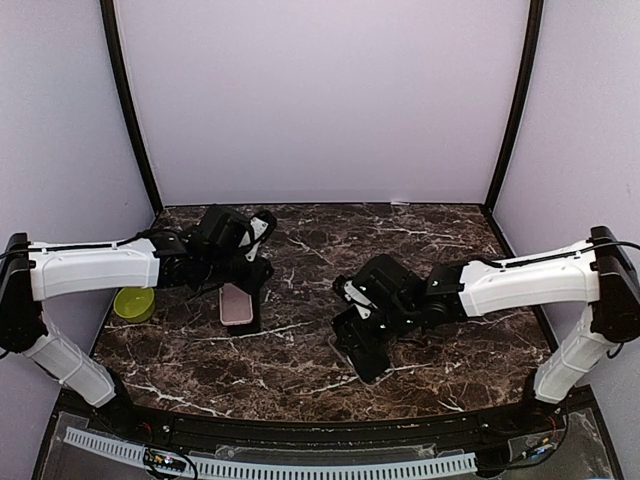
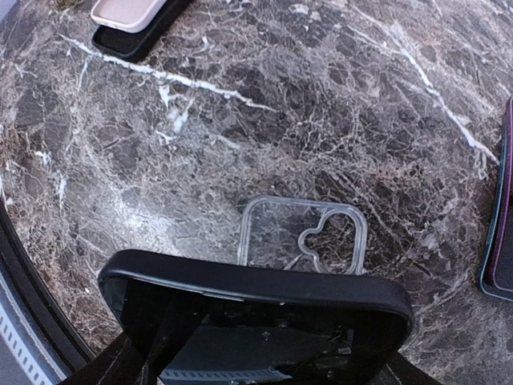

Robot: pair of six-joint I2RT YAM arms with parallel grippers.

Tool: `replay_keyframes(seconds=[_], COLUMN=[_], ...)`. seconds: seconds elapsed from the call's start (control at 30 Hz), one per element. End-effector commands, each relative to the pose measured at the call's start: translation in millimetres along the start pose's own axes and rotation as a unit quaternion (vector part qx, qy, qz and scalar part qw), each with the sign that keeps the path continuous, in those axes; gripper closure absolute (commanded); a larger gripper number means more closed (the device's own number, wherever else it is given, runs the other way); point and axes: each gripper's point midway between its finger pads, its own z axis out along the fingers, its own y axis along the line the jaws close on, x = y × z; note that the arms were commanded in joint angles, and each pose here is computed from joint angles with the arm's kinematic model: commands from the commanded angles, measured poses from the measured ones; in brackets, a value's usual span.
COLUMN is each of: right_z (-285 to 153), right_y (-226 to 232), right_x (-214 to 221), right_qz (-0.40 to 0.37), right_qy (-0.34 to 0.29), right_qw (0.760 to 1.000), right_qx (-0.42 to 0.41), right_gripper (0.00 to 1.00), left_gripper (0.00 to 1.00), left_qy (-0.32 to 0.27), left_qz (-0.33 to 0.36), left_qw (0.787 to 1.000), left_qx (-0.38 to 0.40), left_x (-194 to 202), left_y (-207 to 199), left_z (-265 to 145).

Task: Put the phone into the phone case
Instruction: Install the phone into the phone case.

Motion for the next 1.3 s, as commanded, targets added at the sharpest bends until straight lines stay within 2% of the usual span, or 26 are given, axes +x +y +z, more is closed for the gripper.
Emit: replay_keyframes(seconds=[0.0,0.33,0.73,1.0,1.27], right_z=[-1.6,17.1,27.2,-6.7,19.4], right_y=[7.3,-1.6,-7.3,5.8,-22.1], right_x=[-9.2,4.7,-4.4,-40.0,-30.1], right_qz=[0.003,0.007,0.007,0.012,0.05], right_qy=[0.001,0.033,0.026,-0.011,-0.001], right_qw=[1.0,0.999,0.999,1.0,0.997], right_qx=[-0.004,0.022,0.033,0.006,0.05], right_gripper=[0.82,0.82,0.83,0.82,0.84], left_gripper=[0.66,0.65,0.65,0.65,0.65], left_qy=[-0.034,-0.041,-0.032,-0.037,-0.036], left_qz=[-0.001,0.015,0.021,0.021,0.023], left_qw=[0.999,0.999,0.999,0.999,0.999], left_qx=[-0.017,-0.023,-0.028,-0.023,-0.025], left_x=[-11.9,-12.0,-8.2,-11.2,-10.5], left_y=[8.8,15.1,17.0,15.7,16.4], left_z=[-9.3,-15.7,-10.8,-14.2,-14.2])
